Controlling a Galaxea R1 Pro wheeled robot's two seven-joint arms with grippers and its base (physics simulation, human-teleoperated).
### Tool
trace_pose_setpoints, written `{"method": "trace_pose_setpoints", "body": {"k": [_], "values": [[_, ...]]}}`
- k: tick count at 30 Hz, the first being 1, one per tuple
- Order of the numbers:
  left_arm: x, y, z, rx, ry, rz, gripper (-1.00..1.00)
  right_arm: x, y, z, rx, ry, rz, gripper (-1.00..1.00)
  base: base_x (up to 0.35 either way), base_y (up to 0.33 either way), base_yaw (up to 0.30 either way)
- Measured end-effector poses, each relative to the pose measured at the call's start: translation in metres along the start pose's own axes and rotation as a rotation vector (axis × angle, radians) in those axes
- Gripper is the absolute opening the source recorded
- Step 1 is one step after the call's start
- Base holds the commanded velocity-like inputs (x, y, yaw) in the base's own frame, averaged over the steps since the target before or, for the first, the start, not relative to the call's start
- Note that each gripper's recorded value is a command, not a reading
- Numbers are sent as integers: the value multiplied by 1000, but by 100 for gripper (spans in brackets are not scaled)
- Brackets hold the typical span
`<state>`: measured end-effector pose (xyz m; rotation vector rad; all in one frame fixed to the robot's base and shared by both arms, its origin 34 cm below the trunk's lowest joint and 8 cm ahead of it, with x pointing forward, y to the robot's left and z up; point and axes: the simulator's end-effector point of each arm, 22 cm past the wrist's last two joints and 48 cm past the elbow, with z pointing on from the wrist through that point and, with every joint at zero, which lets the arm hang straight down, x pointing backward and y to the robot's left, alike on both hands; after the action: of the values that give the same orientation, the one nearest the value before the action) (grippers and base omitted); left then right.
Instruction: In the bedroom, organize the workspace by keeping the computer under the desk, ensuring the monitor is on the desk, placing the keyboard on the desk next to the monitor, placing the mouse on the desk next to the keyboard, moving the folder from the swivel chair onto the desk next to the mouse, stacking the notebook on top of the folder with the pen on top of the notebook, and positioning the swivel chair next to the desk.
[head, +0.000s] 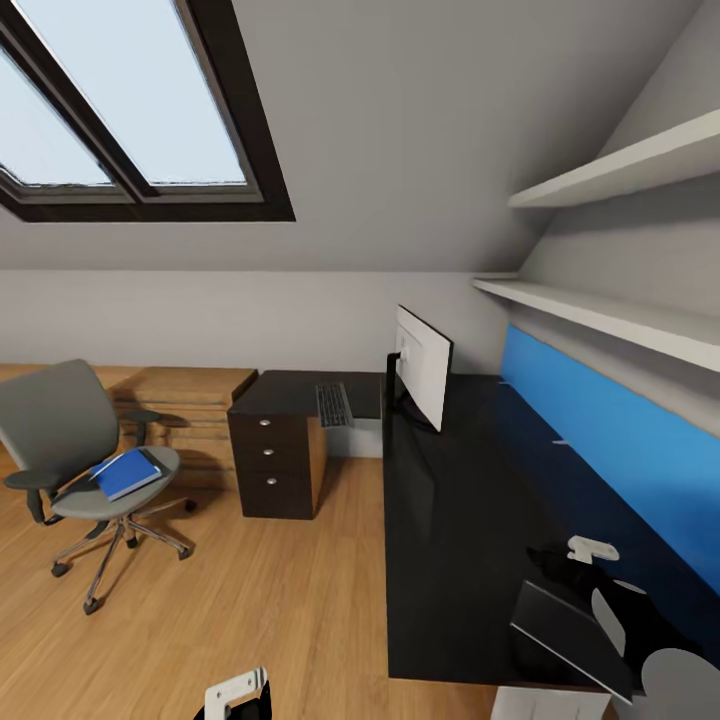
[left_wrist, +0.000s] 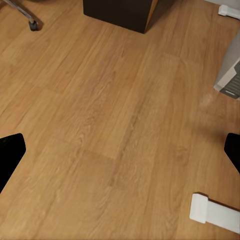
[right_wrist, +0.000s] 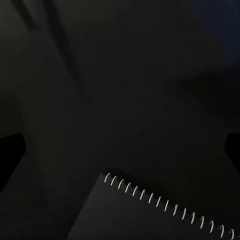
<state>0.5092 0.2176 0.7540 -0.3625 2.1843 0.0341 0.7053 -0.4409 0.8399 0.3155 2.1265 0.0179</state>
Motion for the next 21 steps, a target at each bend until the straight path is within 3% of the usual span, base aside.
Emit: {"method": "trace_pose_setpoints", "body": {"k": [9,21], "values": [[9,1,8,0,0,0,100,19,-1,8,2,42,-19,100,0,0,0],[21,2,19,1,-1,0,100,34,-3,18,3,52,-25,100,0,0,0]]}}
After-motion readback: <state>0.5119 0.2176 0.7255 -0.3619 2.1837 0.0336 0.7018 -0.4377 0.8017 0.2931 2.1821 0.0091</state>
